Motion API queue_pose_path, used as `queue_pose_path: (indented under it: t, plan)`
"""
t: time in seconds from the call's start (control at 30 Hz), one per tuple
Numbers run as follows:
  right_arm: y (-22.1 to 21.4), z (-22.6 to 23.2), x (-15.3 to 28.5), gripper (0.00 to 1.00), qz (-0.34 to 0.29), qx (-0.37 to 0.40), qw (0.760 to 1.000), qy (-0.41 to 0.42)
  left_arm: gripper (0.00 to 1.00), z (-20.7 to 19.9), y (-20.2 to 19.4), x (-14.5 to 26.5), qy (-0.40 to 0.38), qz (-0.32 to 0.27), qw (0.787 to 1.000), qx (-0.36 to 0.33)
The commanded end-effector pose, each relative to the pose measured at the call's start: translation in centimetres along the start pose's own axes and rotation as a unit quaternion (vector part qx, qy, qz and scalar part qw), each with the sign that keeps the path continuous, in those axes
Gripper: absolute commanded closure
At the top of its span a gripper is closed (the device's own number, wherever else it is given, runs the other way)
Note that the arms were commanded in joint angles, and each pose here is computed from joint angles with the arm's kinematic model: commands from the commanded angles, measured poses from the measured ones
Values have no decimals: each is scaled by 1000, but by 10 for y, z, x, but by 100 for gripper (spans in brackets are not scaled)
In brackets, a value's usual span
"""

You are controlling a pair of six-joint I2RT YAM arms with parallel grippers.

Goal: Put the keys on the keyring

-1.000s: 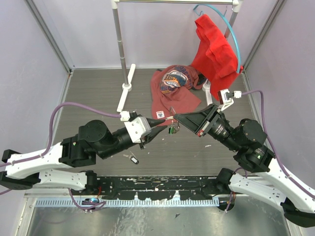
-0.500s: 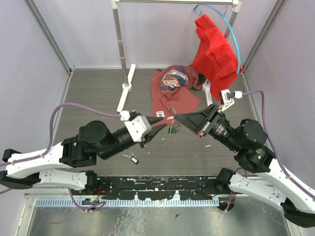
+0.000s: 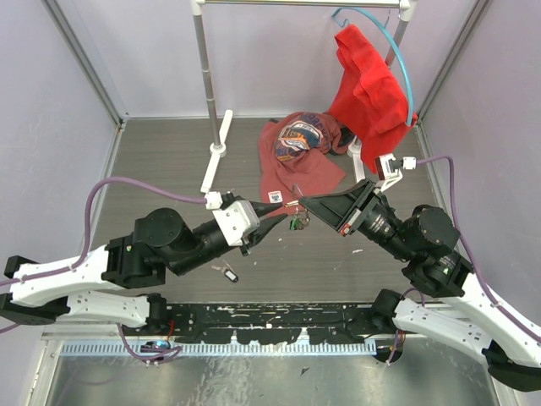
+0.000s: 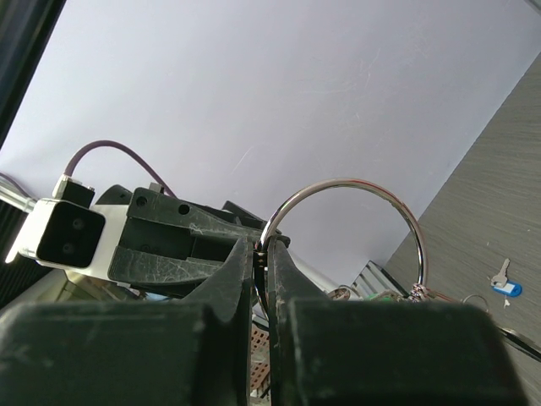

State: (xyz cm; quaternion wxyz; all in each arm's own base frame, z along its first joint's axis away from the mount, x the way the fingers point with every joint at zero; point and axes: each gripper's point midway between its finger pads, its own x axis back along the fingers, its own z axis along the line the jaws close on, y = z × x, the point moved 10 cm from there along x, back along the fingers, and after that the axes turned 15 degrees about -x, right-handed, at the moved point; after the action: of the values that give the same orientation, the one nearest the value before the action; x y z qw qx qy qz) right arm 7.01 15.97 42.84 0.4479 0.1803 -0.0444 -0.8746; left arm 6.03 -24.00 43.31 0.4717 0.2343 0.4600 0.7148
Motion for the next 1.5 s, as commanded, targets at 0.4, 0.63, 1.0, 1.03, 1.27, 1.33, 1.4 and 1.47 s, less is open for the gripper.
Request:
queue_pose_path:
  t: [0.4, 0.63, 1.0, 1.03, 1.27, 1.33, 1.4, 1.47]
  plan:
    - [5, 10, 2, 99, -20, 11, 999, 23, 74, 0, 14, -2, -1, -33, 999, 9]
    - [5, 10, 3, 99, -21, 11, 999, 24, 78, -2, 13, -3, 0, -28, 1000, 12]
    - [3, 9, 3, 99, -13, 11, 1000, 23, 79, -2, 15, -8, 11, -29, 999, 12]
    - [3, 8, 2, 99, -13, 11, 1000, 23, 79, -2, 16, -9, 13, -29, 999, 12]
    - [3, 8, 3, 99, -11, 12, 1000, 21, 85, 1, 18, -11, 34, -31, 999, 11]
    - [3, 7, 3, 99, -11, 12, 1000, 19, 91, 3, 18, -11, 39, -31, 999, 11]
    - [3, 6, 3, 99, -12, 13, 1000, 17, 99, 4, 19, -11, 42, -30, 999, 11]
    - [3, 7, 4, 96, -13, 14, 1000, 16, 100, 4, 19, -9, 42, -29, 999, 10]
